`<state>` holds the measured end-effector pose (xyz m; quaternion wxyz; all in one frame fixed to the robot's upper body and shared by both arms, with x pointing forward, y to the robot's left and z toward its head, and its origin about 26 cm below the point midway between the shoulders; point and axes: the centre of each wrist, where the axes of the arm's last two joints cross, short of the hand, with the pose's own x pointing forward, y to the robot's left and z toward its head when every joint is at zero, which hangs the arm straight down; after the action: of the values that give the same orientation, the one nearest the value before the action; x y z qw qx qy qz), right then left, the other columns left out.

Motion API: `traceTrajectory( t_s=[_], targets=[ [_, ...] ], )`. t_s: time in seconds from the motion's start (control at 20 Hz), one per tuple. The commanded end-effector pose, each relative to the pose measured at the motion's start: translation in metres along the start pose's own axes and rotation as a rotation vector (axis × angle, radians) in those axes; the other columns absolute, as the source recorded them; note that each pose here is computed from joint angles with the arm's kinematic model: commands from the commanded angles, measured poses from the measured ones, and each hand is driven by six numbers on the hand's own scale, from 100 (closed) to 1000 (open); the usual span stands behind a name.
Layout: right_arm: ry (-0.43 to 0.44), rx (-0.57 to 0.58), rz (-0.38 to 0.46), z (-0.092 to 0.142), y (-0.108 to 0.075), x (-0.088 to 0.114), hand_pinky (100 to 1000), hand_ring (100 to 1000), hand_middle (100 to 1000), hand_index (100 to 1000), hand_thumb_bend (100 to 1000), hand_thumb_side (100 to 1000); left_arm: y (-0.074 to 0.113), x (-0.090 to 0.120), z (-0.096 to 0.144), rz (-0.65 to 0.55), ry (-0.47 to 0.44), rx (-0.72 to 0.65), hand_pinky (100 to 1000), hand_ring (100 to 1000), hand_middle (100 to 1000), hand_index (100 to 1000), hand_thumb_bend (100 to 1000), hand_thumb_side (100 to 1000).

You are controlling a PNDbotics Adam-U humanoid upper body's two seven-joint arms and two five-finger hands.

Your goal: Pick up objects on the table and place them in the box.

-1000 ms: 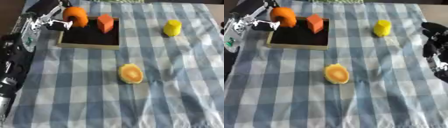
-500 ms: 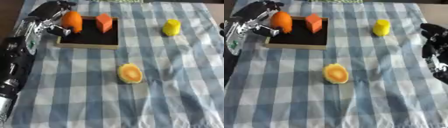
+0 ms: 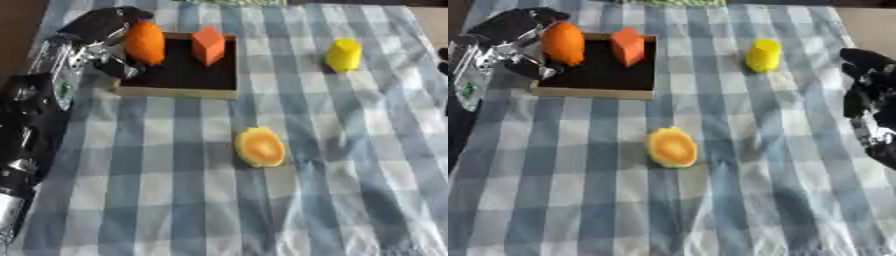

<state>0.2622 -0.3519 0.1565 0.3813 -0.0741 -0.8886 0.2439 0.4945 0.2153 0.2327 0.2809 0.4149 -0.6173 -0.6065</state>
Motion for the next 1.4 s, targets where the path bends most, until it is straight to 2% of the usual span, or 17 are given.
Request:
traceTrajectory(
  t_s=[0.05,0.2,0.3,0.35,0.4,0.65,0.8,1.2,1.4],
  targets=[
    [-0.019,0.012,0.022,-0.003,-0.004,0.006,1000,1000,321,900,100,470,0.035,-0.003,0.004,-0.007,-0.026,0.089,848,901,868,1000,295,100],
    [-0.016,0.011,0.024,-0.002,-0.004,0.005,1000,1000,321,901,100,470,0.061,0.002,0.011,-0.004,-0.069,0.154,842,897,864,1000,270,100],
    [-0.014,0.009,0.025,-0.001,-0.004,0.005,1000,1000,321,901,100,470,0.077,0.006,0.016,0.009,-0.099,0.197,834,893,856,1000,197,100],
    [-0.014,0.008,0.025,-0.001,-0.005,0.005,1000,1000,321,900,100,485,0.083,0.008,0.018,0.019,-0.115,0.213,833,891,854,1000,100,109],
    [-0.015,0.008,0.027,-0.001,-0.005,0.006,1000,1000,322,900,100,470,0.090,0.009,0.021,0.027,-0.131,0.229,831,890,852,992,122,100],
    [-0.026,0.009,0.035,-0.002,-0.008,0.007,1000,1000,325,900,100,470,0.119,0.018,0.040,0.089,-0.213,0.303,809,872,830,957,100,100],
    [-0.037,0.013,0.040,-0.003,-0.010,0.007,1000,1000,328,900,100,470,0.132,0.024,0.055,0.152,-0.287,0.337,798,864,817,949,100,138],
    [-0.062,0.019,0.055,-0.006,-0.014,0.010,1000,1000,332,900,100,470,0.158,0.043,0.104,0.350,-0.448,0.496,745,821,763,914,100,337],
    [-0.078,0.055,0.099,-0.011,-0.022,0.014,1000,1000,345,907,100,470,0.154,0.049,0.131,0.466,-0.523,0.590,724,813,757,889,100,497]
  ],
)
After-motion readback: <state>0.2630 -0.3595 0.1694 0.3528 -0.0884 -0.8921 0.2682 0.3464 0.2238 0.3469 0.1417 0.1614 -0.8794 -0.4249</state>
